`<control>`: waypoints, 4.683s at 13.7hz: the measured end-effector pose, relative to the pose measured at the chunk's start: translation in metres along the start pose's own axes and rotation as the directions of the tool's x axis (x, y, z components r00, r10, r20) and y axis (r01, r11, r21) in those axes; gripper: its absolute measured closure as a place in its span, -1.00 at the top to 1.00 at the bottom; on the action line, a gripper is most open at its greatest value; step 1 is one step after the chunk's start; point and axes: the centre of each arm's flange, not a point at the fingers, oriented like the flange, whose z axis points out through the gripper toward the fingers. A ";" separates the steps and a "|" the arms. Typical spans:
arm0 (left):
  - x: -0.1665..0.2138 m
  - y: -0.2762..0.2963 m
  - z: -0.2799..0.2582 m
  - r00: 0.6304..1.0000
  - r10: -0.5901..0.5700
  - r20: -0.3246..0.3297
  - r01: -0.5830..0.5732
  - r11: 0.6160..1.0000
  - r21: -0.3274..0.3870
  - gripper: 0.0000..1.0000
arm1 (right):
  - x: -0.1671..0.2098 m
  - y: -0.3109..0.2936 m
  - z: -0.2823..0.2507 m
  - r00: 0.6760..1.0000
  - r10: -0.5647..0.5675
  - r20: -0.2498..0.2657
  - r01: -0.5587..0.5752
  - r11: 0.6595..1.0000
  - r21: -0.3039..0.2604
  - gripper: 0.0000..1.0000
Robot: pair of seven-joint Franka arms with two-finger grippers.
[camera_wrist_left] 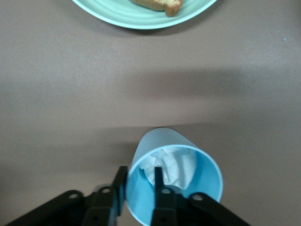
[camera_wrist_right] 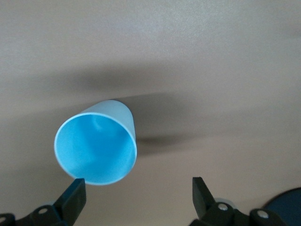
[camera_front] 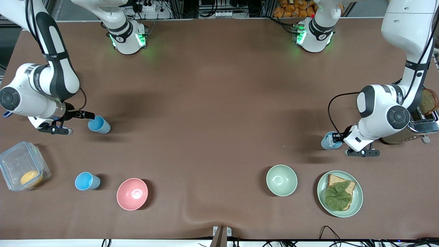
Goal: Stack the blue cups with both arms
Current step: 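Close the right gripper on the blue cup while the left gripper grips the tissue cup, then lift both blue cups and carry them toward the table middle, then set the tissue cup down with the left gripper while the right gripper approaches, then lower the right gripper's cup into the tissue cup while the left gripper withdraws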
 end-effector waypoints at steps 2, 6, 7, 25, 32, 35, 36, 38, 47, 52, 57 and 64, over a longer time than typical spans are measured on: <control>0.001 0.000 -0.001 1.000 0.001 -0.005 -0.001 1.000 0.000 -0.94 | 0.005 0.000 0.017 1.000 -0.001 0.007 0.001 1.000 -0.007 1.00; 0.015 0.025 -0.032 0.998 0.037 -0.044 -0.037 0.999 -0.013 -0.94 | 0.011 -0.001 0.049 1.000 0.000 0.026 0.001 1.000 -0.016 0.98; 0.017 0.041 -0.048 0.998 0.051 -0.041 -0.051 0.998 -0.020 -0.94 | 0.011 -0.002 0.053 1.000 0.003 0.030 -0.002 1.000 -0.014 0.90; -0.168 0.500 -0.050 0.971 -0.216 0.104 0.223 0.973 -0.060 -0.94 | 0.031 -0.024 -0.073 0.990 0.011 0.138 -0.026 0.994 0.110 -0.91; -0.193 0.537 0.033 0.957 -0.282 0.069 0.287 0.956 -0.066 -0.94 | 0.027 -0.120 -0.136 0.984 0.072 0.161 -0.096 0.985 0.144 -0.91; -0.186 0.538 0.025 0.951 -0.303 0.059 0.307 0.947 -0.089 -0.64 | 0.006 -0.190 -0.148 0.981 0.103 0.166 -0.126 0.984 0.128 -0.91; -0.179 0.536 0.019 0.946 -0.320 0.052 0.324 0.941 -0.101 -0.44 | -0.003 -0.207 -0.151 0.981 0.104 0.166 -0.125 0.984 0.125 -0.91; -0.162 0.530 -0.008 0.919 -0.393 0.030 0.393 0.909 -0.138 -0.03 | -0.020 -0.230 -0.155 0.982 0.103 0.161 -0.123 0.985 0.118 -0.91; -0.078 0.390 -0.207 0.783 -0.593 -0.186 0.556 0.802 -0.218 1.00 | -0.121 -0.401 -0.113 0.974 0.219 0.059 -0.226 0.964 0.141 -0.91; -0.028 0.277 -0.231 0.869 -0.445 -0.216 0.443 0.894 -0.063 1.00 | -0.169 -0.457 -0.069 0.960 0.272 0.061 -0.279 0.946 0.164 -0.91; -0.029 0.178 -0.301 0.950 -0.262 -0.169 0.263 0.965 -0.017 1.00 | -0.177 -0.477 -0.042 0.951 0.306 0.043 -0.309 0.939 0.153 -0.91; -0.040 0.107 -0.343 0.989 -0.091 -0.113 0.092 0.996 0.009 1.00 | -0.180 -0.497 -0.008 0.946 0.322 0.033 -0.323 0.932 0.164 -0.91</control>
